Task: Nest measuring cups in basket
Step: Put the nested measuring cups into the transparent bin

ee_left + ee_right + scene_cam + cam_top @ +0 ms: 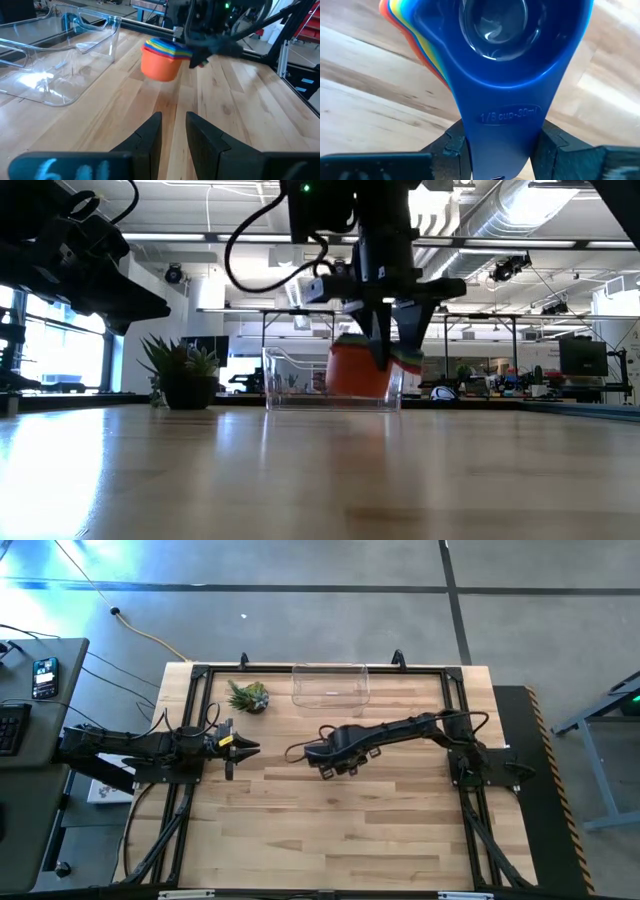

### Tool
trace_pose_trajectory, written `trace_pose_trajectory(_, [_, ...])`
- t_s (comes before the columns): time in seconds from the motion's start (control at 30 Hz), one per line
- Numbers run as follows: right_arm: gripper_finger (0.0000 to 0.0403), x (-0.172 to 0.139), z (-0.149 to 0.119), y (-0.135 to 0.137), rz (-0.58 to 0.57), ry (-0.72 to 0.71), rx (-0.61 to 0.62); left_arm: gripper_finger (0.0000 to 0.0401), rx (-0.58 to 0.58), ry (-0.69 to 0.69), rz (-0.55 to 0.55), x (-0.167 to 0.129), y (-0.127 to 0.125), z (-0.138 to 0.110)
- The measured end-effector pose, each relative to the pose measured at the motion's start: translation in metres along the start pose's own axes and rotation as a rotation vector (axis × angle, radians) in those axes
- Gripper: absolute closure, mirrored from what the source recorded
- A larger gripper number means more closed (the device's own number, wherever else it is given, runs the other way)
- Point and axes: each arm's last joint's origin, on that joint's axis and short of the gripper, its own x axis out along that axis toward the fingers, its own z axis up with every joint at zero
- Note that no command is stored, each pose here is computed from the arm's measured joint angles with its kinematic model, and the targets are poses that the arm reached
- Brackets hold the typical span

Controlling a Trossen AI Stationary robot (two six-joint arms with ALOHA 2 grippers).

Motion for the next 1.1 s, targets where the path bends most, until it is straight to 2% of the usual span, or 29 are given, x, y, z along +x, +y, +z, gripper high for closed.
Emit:
trace_pose_trajectory(0.3, [0.0282,-0.043,0.022,-0.030,0.067,-0.103,-0.142,0.0323,0.000,-0.001,0.000,0.000,0.000,0.000])
trace_pose_trajectory(0.53, [0.0282,-0.067,0.069,-0.067,0.076,-0.239,-0.237,0.0323,0.000,0.000,0.000,0.000,0.000,0.000])
trace_pose_trajectory(0.73, [0.0282,-0.064,0.130,-0.100,0.102,-0.345,-0.341,0.0323,0.000,0.000,0.000,0.000,0.000,0.000])
trace_pose_trajectory(0.9, [0.0282,-0.057,0.169,-0.121,0.104,-0.427,-0.431,0.0323,0.000,0.000,0.000,0.000,0.000,0.000])
trace_pose_trajectory(1.1, [0.0282,-0.019,0.193,-0.123,0.111,-0.348,-0.608,0.0323,0.000,0.000,0.000,0.000,0.000,0.000])
